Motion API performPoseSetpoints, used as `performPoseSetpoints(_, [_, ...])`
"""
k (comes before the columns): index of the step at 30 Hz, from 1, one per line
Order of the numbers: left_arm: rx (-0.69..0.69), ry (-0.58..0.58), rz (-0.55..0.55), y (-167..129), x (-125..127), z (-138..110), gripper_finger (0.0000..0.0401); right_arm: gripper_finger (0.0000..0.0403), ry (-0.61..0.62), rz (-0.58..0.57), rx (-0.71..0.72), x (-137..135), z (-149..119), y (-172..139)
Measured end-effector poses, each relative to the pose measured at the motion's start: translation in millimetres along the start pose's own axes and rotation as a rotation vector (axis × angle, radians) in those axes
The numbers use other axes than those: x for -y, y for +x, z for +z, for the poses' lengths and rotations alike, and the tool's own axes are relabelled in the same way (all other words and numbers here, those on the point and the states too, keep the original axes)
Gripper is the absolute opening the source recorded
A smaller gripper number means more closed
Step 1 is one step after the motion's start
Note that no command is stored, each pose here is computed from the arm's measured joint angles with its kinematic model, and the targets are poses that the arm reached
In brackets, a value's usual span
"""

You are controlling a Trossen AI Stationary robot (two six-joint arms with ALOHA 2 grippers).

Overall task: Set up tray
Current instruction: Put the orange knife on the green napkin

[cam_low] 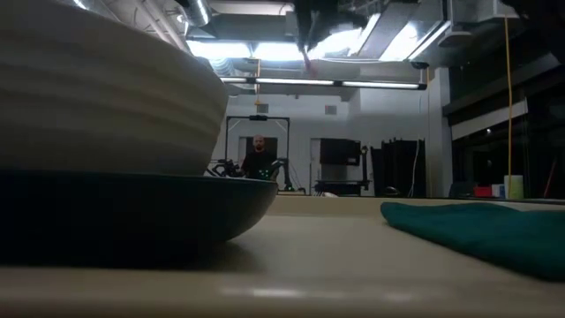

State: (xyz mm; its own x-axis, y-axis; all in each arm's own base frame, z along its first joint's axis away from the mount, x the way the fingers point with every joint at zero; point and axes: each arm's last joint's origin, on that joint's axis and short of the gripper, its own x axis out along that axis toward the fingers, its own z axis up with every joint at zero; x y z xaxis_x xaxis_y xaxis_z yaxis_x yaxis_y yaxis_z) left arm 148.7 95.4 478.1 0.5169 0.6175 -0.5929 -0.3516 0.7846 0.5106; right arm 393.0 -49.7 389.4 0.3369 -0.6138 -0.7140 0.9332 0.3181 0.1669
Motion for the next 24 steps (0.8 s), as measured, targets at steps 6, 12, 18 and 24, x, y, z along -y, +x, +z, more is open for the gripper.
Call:
performPoseSetpoints(6, [0.071, -0.021, 0.025, -9, -3, 1, 0.0143, 0.0034, -0.06, 0.183, -0.012, -9, -30, -64])
performPoseSetpoints(12, [0.09, -0.026, 0.034, -14, -4, 0, 0.0143, 0.0034, -0.004, 0.4, -0.046, -17, -64, -124])
performPoseSetpoints(18, [0.096, -0.028, 0.038, -17, -4, -1, 0.0143, 0.0034, 0.158, 0.542, 0.007, -24, -110, -176])
performPoseSetpoints(24, [0.147, -0.045, -0.051, -19, -2, -1, 0.0143, 0.0034, 0.412, 0.555, 0.03, -16, -177, -198])
